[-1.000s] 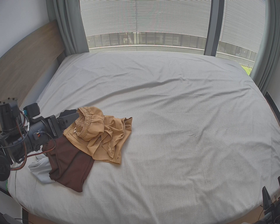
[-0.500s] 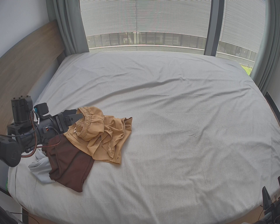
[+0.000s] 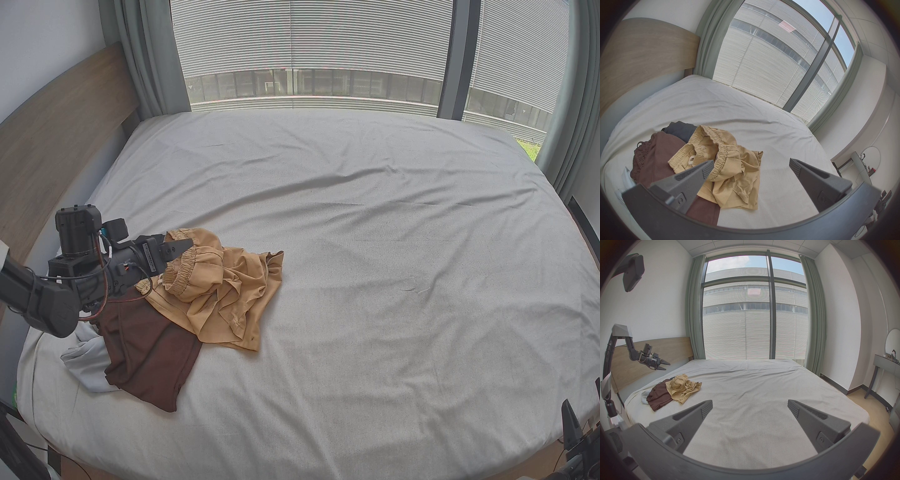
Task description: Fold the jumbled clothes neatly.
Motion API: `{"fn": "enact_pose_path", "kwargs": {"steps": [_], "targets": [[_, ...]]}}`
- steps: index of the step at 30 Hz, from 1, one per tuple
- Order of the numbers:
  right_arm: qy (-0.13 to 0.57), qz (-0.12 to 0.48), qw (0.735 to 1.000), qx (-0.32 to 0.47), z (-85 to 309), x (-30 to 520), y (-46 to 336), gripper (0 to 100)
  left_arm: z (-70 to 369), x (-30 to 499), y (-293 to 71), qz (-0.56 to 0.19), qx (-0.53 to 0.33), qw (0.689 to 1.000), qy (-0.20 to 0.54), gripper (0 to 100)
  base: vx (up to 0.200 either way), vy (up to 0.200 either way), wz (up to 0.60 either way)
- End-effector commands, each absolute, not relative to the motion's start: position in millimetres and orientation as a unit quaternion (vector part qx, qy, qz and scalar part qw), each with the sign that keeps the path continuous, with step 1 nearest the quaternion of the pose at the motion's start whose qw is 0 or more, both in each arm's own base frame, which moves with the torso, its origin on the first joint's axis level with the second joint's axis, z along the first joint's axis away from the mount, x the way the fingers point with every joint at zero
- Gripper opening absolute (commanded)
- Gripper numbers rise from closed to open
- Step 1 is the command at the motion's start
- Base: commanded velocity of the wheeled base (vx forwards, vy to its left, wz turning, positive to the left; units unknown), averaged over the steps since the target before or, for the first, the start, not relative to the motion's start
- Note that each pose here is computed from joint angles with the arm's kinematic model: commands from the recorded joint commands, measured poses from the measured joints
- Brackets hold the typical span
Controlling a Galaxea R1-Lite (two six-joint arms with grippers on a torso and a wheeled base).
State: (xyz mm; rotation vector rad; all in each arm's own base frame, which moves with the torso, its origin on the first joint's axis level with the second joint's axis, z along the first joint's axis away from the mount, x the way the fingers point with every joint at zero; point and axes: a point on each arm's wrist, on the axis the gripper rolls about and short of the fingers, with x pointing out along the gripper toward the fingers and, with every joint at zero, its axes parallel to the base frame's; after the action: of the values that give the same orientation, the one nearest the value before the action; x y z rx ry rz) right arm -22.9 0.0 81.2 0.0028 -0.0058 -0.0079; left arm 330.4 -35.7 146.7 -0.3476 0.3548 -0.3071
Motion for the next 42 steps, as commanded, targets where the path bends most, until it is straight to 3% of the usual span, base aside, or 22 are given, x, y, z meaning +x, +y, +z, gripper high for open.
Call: {"fn": "enact_pose_path", "kwargs": {"steps": [1, 19, 42], "targets": [[-0.002, -0.004, 1.0, 0.002, 76, -23, 0, 100, 123, 356, -35, -0.144, -0.175, 0.954, 0.196, 100, 0.0, 0.0, 0.0], [-0.002, -0.004, 1.0, 0.002, 76, -23, 0, 100, 93, 406, -25, -0.125, -0.179, 0.955, 0.203, 100, 0.0, 0.0, 0.0], [-0.002, -0.004, 1.0, 0.003, 76, -23, 0, 100, 66, 441, -41, -0.143, -0.178, 0.952, 0.205, 100, 0.0, 0.0, 0.0]]}}
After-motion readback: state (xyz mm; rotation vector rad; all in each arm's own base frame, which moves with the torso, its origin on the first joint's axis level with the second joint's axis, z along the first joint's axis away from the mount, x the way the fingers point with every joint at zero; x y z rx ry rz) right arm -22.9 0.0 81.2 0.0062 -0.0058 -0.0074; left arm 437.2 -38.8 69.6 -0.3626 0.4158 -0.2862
